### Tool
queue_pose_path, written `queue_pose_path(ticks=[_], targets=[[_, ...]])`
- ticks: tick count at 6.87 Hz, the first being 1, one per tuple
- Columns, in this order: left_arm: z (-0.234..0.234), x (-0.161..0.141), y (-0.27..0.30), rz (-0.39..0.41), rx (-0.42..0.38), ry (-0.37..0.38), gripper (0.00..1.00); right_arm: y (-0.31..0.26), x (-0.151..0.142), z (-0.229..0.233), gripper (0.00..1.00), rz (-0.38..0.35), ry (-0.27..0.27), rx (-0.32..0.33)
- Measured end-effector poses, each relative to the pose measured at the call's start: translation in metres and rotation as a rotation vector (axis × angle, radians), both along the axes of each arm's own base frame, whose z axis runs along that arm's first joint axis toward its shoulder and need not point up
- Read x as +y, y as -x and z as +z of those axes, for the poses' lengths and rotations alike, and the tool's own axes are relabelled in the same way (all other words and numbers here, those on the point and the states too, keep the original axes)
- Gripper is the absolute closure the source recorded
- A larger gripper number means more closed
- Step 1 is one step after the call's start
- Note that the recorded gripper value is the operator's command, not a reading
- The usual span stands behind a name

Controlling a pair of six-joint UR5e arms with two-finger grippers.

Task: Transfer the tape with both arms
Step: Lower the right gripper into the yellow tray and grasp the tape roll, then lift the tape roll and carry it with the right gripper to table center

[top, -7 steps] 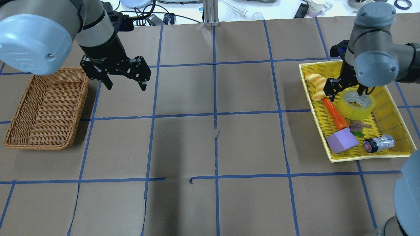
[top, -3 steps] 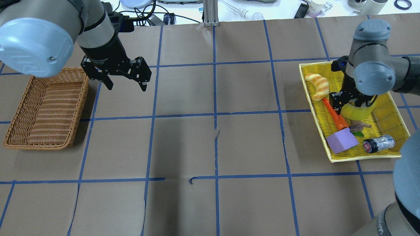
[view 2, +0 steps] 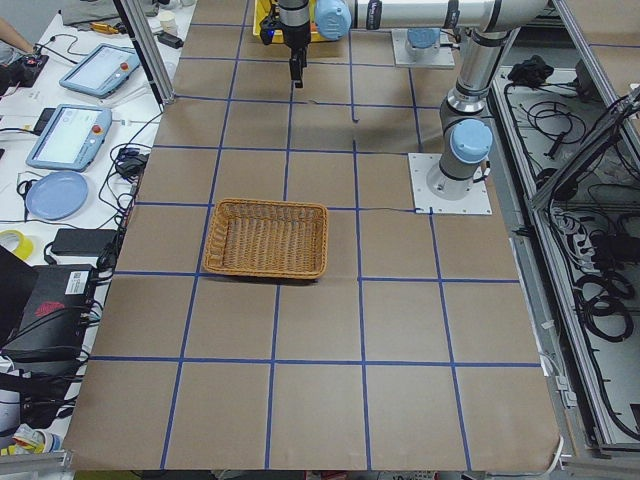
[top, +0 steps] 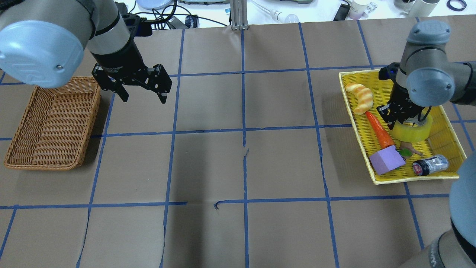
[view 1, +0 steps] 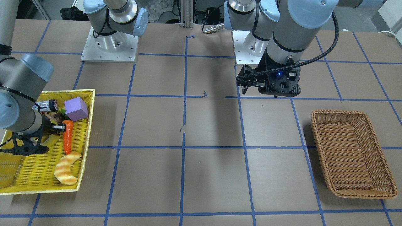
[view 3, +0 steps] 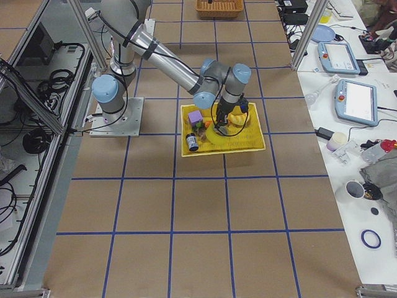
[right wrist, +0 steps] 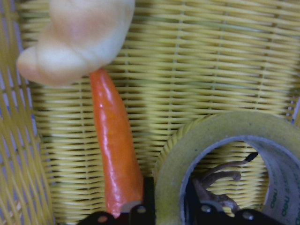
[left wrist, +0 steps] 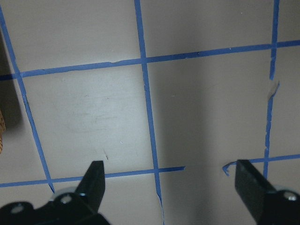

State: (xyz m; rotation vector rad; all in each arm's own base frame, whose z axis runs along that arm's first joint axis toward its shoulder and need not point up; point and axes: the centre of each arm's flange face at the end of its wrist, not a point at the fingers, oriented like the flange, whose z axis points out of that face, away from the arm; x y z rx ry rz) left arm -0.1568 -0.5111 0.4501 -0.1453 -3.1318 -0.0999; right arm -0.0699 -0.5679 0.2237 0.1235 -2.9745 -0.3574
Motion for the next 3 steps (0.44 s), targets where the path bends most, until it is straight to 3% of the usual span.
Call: queue_pose_path(ticks=[3], targets=[[0.0,-0.001,0.0,-0.001,0.002,0.0,0.0,-0.006,-0.022,0.07,1.0,-0.021,0.043,-0.029]])
